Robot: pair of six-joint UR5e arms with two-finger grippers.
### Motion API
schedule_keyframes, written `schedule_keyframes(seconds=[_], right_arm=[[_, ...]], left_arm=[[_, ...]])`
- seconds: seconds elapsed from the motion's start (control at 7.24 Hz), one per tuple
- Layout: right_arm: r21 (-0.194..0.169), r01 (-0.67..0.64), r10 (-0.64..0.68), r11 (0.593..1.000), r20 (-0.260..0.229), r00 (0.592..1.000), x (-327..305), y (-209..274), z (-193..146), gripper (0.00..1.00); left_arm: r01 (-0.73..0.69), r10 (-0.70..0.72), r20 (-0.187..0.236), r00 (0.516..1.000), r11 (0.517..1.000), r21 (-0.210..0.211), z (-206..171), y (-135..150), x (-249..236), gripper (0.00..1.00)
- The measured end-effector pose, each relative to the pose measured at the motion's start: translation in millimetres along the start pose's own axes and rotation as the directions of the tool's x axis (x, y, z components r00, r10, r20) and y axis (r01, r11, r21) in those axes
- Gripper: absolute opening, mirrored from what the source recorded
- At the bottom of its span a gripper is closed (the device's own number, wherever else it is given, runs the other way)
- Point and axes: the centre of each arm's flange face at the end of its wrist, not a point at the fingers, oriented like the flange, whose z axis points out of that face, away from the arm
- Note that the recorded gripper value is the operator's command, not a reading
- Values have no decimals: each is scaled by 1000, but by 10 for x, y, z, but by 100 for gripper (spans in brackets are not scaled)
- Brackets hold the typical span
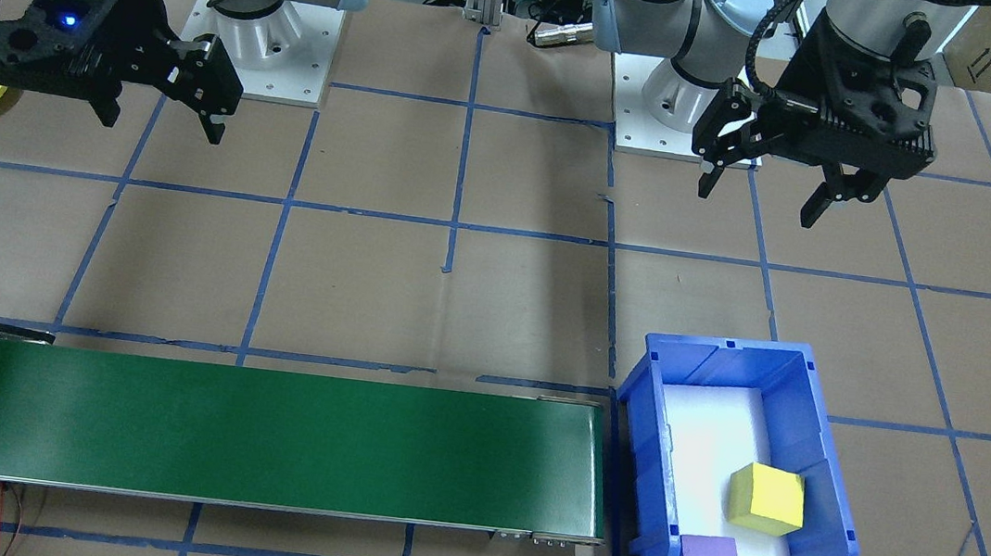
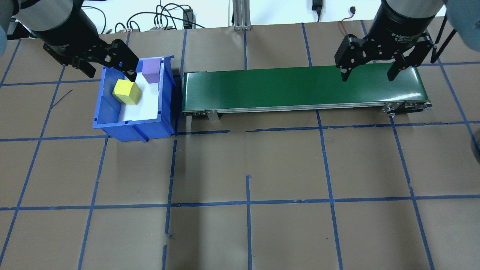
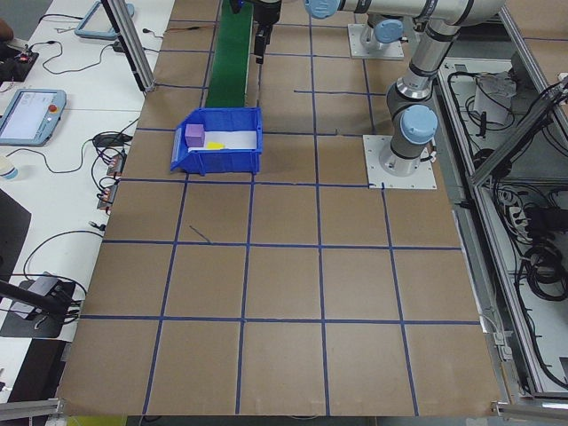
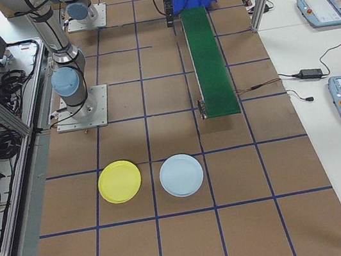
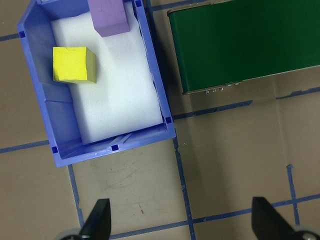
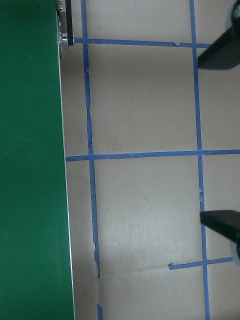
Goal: Move block left to right into plate
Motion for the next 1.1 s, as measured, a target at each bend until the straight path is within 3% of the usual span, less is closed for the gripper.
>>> schedule_keyframes(seconds=[0.41,0.69,0.83,1.1], right_arm=[[0,0,0,1000,0,1000,-2,1,1,100],[1,0,0,1000,1,1000,-2,0,-1,100],[0,0,0,1000,1,1000,1,-1,0,100],[0,-1,1,1000,2,1000,3,-2,2,100]], left_arm=[[-2,2,-1,1000,1000,3,-4,2,-5,100],[-2,2,1,1000,1000,-21,88,-39,-149,100],[-15,15,-4,1000,999,-46,282,-193,-293,100],[-42,42,2,999,999,-32,802,-819,-582,100]])
